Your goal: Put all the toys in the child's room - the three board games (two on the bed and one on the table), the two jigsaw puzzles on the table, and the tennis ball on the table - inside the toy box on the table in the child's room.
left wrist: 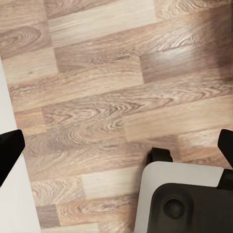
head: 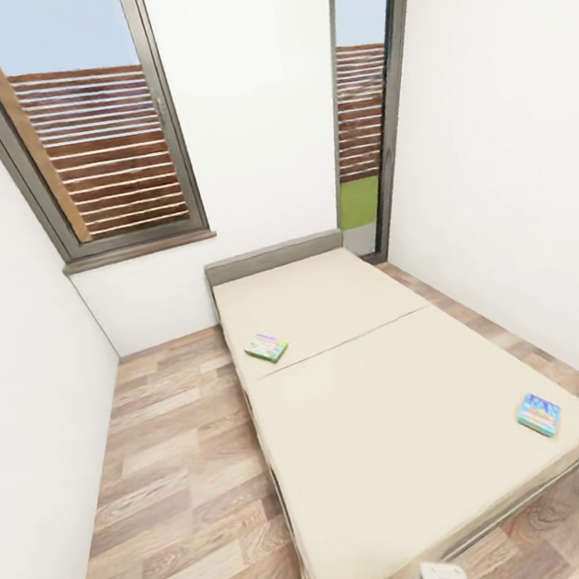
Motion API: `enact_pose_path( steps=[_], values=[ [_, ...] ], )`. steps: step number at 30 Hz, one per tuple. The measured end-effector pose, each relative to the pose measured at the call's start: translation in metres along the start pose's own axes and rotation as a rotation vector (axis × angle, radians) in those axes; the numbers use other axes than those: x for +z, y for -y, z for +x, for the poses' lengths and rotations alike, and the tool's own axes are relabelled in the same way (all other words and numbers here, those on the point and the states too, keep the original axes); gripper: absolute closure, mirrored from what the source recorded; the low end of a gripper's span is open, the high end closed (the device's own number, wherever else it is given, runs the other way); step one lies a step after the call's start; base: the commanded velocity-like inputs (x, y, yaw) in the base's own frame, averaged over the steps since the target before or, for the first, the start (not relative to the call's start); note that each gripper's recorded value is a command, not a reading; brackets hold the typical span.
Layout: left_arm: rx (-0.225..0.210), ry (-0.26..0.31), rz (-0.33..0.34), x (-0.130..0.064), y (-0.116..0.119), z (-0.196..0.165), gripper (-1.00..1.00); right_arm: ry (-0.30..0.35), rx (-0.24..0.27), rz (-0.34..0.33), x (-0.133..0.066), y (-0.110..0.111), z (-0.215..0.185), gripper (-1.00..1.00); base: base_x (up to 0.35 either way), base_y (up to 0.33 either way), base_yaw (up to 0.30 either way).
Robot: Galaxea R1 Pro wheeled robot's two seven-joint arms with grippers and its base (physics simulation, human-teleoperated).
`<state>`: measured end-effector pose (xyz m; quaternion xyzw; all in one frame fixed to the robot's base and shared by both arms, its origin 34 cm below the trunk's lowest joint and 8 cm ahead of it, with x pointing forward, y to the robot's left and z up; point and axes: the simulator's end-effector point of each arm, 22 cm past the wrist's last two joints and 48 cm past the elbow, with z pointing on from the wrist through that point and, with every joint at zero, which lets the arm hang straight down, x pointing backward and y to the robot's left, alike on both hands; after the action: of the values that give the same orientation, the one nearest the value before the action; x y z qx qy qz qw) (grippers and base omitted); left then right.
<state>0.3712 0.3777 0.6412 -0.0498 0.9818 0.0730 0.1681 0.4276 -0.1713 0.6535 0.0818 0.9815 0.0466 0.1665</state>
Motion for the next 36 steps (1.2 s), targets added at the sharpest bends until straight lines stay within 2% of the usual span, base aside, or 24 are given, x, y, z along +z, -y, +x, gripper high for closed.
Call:
enact_pose_path(
  steps=[24, 36],
  values=[
    [-0.002, 0.01, 0.001, -0.001, 0.001, -0.004, -1.0, 0.011, 0.0, -0.001, -0.002, -0.001, -0.004, -1.0, 0.0, 0.046, -0.268],
    [-0.003, 0.02, 0.002, -0.003, 0.001, -0.008, -1.0, 0.027, 0.001, -0.001, -0.004, -0.002, -0.011, -1.0, 0.0, 0.042, -0.093]
  ],
)
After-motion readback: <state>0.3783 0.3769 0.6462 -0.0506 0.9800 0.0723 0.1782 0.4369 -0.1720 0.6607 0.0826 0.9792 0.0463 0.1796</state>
